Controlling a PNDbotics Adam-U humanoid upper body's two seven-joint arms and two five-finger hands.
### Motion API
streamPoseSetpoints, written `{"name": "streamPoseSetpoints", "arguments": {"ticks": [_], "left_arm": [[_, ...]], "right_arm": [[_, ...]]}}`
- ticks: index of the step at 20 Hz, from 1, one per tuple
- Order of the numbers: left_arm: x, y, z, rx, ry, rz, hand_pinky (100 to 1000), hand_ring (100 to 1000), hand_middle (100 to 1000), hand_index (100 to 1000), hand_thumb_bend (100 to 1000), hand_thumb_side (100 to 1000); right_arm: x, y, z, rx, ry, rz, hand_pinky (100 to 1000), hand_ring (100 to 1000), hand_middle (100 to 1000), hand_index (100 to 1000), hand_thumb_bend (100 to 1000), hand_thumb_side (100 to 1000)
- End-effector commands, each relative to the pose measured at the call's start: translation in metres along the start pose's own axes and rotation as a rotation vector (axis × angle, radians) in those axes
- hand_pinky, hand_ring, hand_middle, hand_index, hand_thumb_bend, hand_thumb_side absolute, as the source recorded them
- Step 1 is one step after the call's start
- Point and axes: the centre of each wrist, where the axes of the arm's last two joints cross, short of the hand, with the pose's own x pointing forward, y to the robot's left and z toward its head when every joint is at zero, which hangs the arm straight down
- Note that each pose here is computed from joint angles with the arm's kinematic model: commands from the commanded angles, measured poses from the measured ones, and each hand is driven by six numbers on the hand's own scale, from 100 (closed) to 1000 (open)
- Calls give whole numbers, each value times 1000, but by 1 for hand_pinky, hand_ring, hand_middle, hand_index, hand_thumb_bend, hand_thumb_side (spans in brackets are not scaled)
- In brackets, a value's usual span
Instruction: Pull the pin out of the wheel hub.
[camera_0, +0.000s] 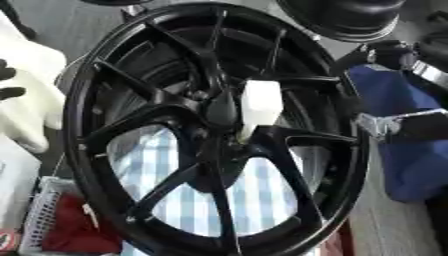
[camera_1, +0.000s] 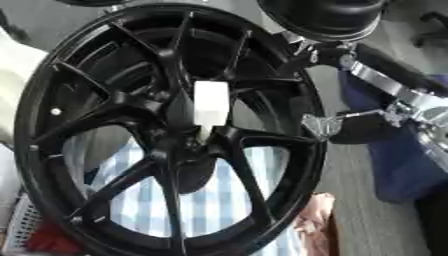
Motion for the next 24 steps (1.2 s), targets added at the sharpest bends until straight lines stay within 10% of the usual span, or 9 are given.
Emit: {"name": "streamPoseSetpoints", "arguments": {"ticks": [1, 12, 18, 24], "left_arm": [[9, -1, -3, -27, -32, -2, 646, 719, 637, 733, 130, 780], [8, -2, -2, -41, -19, -1, 647, 720, 638, 733, 133, 780], [8, -1, -2, -33, -13, 0, 647, 720, 638, 732, 135, 779], [6, 0, 0, -20, 3, 5, 648, 721, 638, 733, 136, 777]], "right_arm": [[8, -25, 6, 71, 38, 73, 893, 887, 760, 834, 100, 263], [25, -44, -6, 245, 91, 30, 903, 923, 796, 863, 100, 654], [37, -43, -21, 288, 83, 4, 905, 926, 798, 863, 100, 672], [51, -41, -39, 281, 58, 0, 906, 927, 800, 863, 100, 501]]}}
